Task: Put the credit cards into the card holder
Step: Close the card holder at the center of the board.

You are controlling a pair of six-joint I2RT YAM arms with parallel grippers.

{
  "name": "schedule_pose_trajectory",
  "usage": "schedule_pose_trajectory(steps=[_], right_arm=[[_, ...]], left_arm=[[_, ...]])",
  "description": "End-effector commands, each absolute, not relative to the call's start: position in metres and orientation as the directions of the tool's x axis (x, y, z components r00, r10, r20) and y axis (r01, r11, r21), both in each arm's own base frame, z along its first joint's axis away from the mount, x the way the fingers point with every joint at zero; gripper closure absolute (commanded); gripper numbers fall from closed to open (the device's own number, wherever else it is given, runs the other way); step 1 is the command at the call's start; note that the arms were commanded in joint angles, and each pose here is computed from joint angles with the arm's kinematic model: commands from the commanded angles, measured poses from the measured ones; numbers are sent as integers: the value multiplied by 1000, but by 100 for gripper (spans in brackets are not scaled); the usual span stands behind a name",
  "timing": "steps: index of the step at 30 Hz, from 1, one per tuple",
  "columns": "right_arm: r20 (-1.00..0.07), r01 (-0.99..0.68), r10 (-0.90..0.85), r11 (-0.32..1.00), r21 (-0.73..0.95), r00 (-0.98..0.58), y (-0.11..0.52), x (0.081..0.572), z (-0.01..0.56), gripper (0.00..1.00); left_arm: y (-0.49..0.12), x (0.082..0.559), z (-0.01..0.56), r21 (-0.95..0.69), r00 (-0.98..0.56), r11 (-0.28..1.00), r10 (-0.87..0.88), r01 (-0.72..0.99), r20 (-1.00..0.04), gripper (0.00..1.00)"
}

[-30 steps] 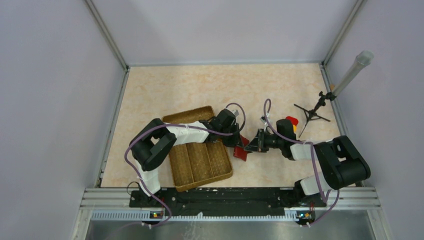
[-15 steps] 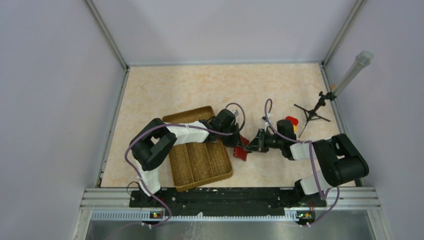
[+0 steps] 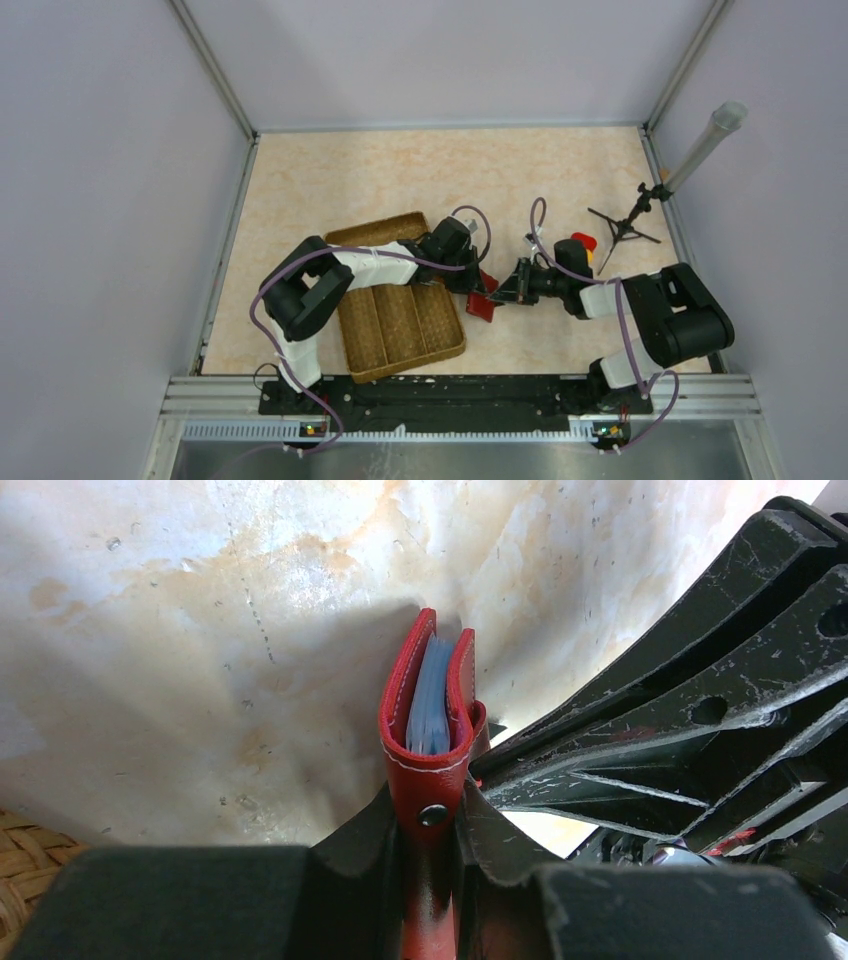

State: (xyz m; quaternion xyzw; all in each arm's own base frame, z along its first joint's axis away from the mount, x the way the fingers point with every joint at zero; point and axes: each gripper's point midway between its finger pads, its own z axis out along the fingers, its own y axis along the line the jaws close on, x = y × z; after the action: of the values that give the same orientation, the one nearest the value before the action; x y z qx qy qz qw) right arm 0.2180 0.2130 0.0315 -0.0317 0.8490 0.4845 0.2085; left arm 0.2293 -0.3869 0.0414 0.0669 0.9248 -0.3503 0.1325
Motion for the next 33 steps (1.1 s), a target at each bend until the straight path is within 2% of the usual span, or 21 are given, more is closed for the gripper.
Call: schedule_pose_trajectory(steps=[1, 11, 33], right_arm=[[-433, -181, 193, 707, 684, -881, 192, 242, -8, 100], [-396, -142, 184, 734, 664, -900, 199, 243, -21, 100], [-361, -60, 148, 861, 504, -921, 197, 234, -53, 100]], left_arm=[[-396, 219, 40, -642, -952, 719, 89, 265, -294, 100], [-400, 218, 41, -658, -951, 701, 98, 276, -295, 100], [-406, 216, 42, -699, -953, 662, 79, 271, -294, 100]])
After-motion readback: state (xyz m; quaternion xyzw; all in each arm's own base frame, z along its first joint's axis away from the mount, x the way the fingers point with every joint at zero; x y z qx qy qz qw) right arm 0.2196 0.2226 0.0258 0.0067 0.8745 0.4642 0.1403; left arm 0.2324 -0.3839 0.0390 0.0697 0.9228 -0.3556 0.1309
